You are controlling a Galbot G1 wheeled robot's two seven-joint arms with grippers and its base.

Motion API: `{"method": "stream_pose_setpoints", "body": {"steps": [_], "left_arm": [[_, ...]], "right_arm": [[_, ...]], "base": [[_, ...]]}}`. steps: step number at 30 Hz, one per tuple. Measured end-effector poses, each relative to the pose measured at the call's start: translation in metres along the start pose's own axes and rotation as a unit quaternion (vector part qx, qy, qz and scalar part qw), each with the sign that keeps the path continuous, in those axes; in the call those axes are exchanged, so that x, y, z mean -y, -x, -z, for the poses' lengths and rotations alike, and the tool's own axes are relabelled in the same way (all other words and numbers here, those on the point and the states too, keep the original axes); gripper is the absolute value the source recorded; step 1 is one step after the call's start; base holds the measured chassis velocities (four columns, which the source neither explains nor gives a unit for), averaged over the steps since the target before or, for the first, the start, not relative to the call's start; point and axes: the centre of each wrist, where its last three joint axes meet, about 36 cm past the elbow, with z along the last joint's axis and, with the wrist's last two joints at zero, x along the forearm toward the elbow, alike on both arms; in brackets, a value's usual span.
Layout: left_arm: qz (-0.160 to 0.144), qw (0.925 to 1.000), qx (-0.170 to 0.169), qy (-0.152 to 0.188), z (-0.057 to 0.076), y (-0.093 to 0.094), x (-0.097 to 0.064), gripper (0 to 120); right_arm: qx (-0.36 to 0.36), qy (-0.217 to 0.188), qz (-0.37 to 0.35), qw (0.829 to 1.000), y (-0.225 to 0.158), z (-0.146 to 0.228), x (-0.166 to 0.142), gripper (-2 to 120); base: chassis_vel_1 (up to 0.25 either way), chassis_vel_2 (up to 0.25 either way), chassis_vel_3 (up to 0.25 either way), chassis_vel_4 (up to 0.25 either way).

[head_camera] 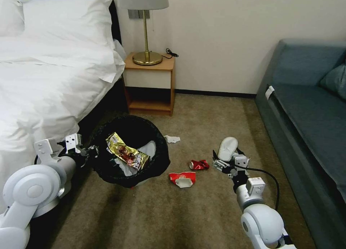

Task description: Pick up the trash bin, then pick up the garbage on the floor and place it into the trash bin.

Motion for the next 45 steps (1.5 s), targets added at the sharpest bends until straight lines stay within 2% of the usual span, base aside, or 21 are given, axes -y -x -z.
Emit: {"method": "stream_pose_setpoints", "body": {"steps": [28, 30, 35, 43, 45], "left_arm": [[0.003, 1.0000, 0.002, -0.004, -0.001, 0.001, -0.001, 2], [0.006, 1.0000, 0.003, -0.005, 0.001, 0.001, -0.003, 2], [0.007, 0.9999, 0.009, -0.006, 0.006, 0.001, -0.002, 2], [0.007, 0.9998, 0.015, -0.008, 0.011, 0.000, -0.003, 2], [0.008, 0.9998, 0.018, -0.008, 0.013, -0.002, -0.003, 2]], "right_arm": [[-0.014, 0.002, 0.015, 1.000, 0.002, -0.008, 0.002, 100], [-0.029, 0.003, 0.025, 0.999, 0.008, -0.011, 0.008, 100], [-0.087, -0.015, 0.099, 0.991, 0.041, -0.006, 0.055, 100], [-0.097, -0.036, 0.160, 0.982, 0.081, 0.013, 0.079, 100], [-0.115, -0.041, 0.196, 0.973, 0.093, 0.014, 0.085, 100]], "base": [[-0.056, 0.057, 0.059, -0.065], [0.000, 0.000, 0.000, 0.000], [0.000, 0.000, 0.000, 0.000], [0.000, 0.000, 0.000, 0.000], [0.000, 0.000, 0.000, 0.000]]}}
